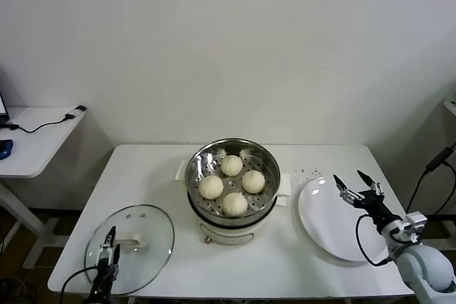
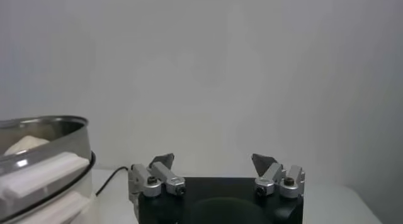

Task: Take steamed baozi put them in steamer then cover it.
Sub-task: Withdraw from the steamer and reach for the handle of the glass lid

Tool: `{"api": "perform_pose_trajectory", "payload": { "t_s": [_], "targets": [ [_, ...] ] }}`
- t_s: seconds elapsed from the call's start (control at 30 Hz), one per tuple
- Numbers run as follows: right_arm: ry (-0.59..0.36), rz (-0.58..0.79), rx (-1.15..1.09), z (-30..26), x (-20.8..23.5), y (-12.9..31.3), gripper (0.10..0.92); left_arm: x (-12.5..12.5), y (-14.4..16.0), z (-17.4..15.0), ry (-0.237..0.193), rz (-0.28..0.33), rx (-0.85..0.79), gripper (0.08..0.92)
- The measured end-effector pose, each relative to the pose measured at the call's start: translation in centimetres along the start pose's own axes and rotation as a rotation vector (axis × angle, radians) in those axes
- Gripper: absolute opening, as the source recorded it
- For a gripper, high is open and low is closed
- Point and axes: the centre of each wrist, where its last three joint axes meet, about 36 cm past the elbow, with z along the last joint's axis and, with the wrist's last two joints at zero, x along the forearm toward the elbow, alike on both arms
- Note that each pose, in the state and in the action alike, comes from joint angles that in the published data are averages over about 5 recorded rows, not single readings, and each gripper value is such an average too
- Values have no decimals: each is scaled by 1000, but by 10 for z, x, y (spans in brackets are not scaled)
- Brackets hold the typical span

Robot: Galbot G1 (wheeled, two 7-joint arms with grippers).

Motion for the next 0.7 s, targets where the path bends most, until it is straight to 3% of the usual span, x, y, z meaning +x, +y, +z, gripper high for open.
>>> {"api": "perform_pose_trajectory", "payload": {
  "t_s": [0.2,0.7],
  "targets": [
    [11,13,7,8,4,1,823,-11,-2,-5,7,-32,9,823],
    [25,35,19,24,14,-1,823,-33,-16,-14,12,-49,39,823]
  ]
}}
